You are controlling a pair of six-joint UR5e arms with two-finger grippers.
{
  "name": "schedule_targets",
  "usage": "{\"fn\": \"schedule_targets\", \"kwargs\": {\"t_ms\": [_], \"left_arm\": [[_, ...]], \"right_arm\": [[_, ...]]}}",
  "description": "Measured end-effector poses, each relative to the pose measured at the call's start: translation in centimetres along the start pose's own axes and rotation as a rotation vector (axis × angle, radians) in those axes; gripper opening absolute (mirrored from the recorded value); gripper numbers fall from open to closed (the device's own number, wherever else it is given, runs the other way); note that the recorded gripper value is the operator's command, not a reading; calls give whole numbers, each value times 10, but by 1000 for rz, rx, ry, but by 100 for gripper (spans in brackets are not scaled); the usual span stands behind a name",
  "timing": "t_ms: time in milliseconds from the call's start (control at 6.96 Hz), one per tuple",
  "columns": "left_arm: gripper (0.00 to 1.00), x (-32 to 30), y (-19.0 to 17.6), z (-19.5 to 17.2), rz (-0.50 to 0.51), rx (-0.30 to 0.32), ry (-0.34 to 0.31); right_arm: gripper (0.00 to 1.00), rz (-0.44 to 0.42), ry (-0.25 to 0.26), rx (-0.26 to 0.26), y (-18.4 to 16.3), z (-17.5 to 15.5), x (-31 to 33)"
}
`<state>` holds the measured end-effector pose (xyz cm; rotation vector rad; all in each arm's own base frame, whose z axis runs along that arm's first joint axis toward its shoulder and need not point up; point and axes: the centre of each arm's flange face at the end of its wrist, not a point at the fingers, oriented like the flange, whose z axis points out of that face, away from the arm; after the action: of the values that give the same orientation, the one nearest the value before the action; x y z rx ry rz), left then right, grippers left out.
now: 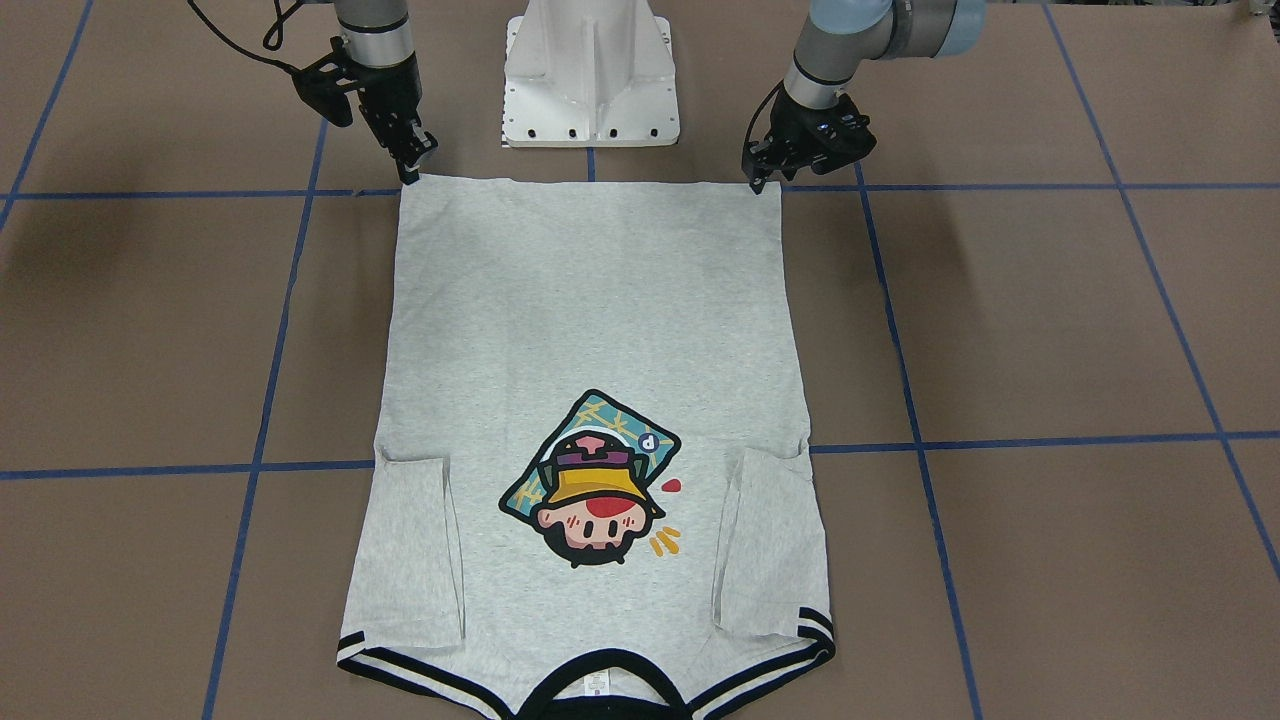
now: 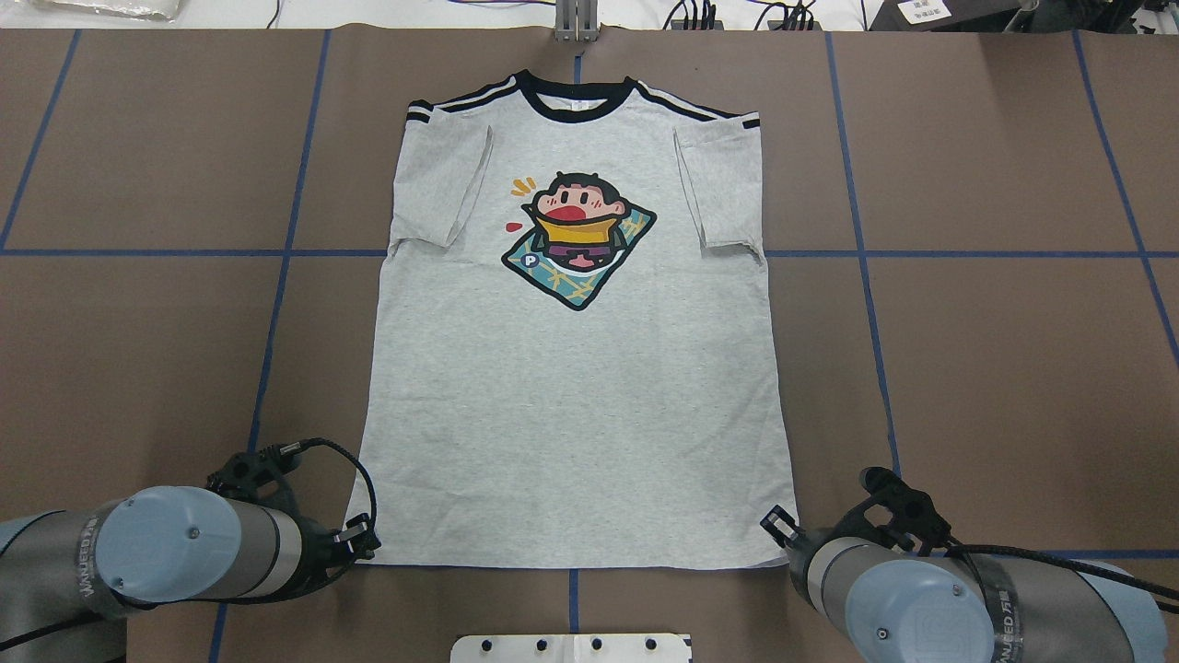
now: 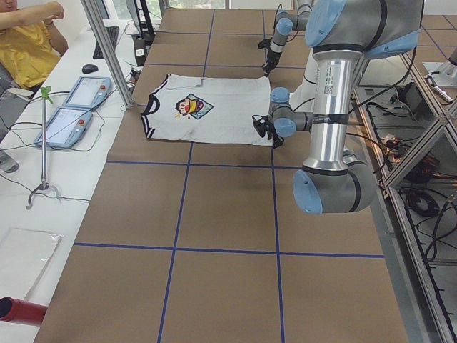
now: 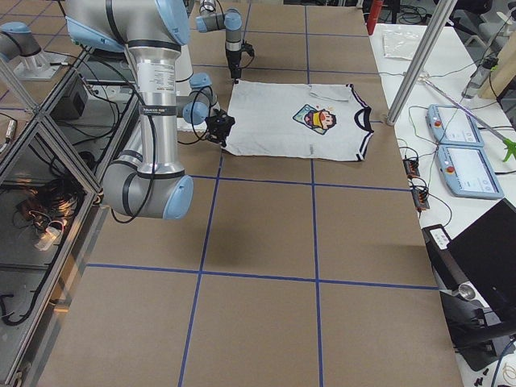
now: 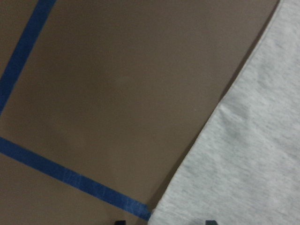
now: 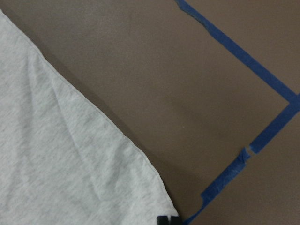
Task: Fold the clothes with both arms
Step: 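Close both grippers on the two hem corners nearest the robot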
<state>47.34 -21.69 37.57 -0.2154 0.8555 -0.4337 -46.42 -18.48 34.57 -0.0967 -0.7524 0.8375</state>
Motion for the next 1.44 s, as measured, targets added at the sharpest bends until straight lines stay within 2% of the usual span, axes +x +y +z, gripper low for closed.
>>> {"fn": "schedule_targets", "kwargs": {"t_ms": [431, 718, 1005, 1436], "left_arm": [[0, 1, 0, -3, 0, -1, 4], [0, 8, 3, -23, 2, -10, 40], [0, 18, 20, -54, 20, -40, 90], [0, 20, 54, -74, 20, -104, 117]], "right_arm": [[0, 4, -3, 2, -2, -1, -2], [0, 7, -5, 4, -4, -1, -2], [0, 2, 1, 1, -4, -3, 2], [0, -41, 13, -32, 7, -19, 27]]}}
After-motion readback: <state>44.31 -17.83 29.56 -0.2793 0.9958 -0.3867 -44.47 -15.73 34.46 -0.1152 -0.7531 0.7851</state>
